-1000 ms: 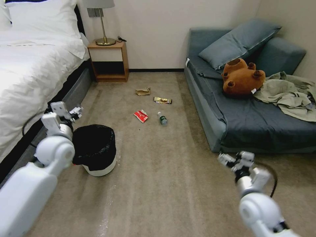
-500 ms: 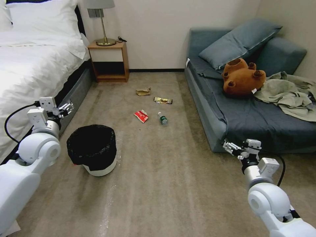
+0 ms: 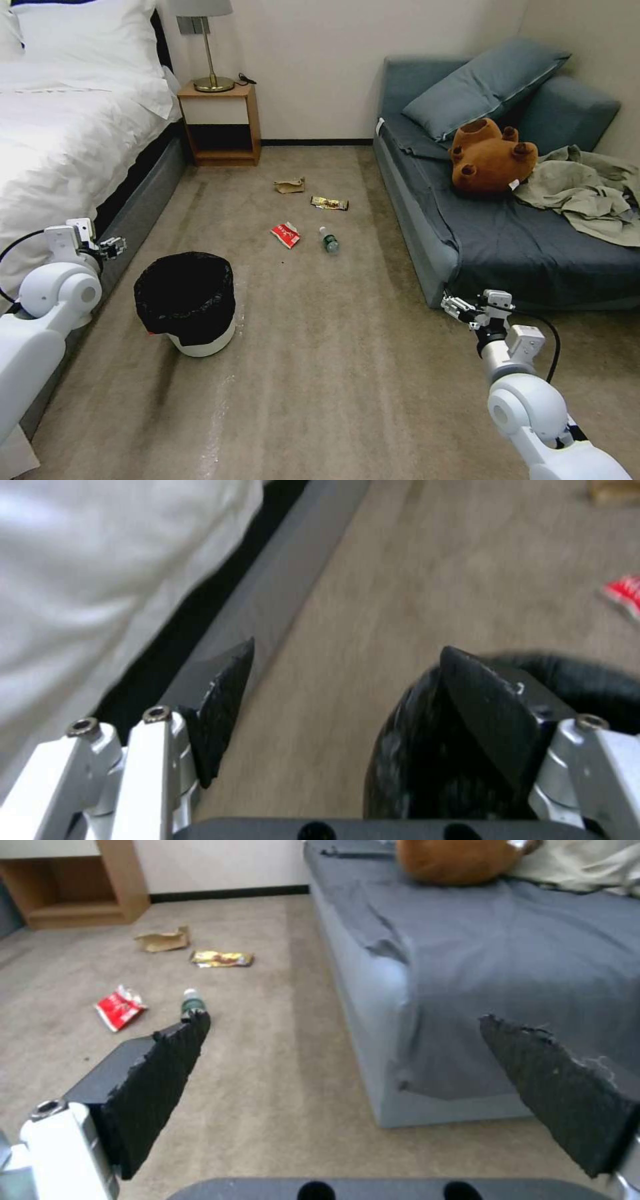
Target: Pick up the trash bin, then pick up the garbage on the floor and place it into the trash bin.
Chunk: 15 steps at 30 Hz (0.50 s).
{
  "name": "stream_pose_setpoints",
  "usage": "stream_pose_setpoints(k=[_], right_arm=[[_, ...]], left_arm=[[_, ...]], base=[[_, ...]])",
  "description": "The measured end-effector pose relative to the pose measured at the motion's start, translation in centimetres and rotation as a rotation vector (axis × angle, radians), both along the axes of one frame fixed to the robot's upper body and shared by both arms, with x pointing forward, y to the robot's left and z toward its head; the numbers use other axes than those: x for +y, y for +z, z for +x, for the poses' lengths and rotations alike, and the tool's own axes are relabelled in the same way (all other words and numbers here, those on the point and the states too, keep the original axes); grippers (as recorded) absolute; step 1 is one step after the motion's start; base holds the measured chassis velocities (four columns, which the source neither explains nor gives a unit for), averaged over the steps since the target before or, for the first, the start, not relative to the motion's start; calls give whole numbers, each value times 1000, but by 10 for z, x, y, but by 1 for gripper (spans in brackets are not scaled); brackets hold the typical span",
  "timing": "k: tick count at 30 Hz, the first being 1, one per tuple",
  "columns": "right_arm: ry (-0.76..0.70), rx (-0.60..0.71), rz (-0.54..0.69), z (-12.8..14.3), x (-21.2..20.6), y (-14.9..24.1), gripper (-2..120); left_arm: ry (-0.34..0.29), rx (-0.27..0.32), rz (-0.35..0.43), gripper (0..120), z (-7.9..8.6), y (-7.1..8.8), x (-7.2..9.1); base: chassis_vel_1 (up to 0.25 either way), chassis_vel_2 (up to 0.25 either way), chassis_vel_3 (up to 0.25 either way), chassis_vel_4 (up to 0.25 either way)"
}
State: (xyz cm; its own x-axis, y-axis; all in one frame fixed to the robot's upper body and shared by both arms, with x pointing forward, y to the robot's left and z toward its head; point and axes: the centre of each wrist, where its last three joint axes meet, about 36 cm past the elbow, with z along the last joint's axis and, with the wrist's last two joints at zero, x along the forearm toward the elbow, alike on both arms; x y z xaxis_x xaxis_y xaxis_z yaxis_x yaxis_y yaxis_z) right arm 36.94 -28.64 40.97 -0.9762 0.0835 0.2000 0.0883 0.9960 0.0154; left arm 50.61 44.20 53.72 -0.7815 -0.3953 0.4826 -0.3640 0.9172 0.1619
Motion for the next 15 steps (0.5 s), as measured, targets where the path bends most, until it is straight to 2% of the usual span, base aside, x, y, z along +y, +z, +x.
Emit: stream_pose_setpoints(k=[7,11,15], right_arm=[[35,17,2,6,12,-14,100],[48,22,1,6,16,-19,100],[51,26,3,5,22,-25,100]], left_arm=[[18,101,5,80,11,6,10],[10,99,-15,80,19,7,14],[-8,96,-36,81,40,0,22]], base=[[0,0,0,0],[0,0,0,0],[0,0,0,0]])
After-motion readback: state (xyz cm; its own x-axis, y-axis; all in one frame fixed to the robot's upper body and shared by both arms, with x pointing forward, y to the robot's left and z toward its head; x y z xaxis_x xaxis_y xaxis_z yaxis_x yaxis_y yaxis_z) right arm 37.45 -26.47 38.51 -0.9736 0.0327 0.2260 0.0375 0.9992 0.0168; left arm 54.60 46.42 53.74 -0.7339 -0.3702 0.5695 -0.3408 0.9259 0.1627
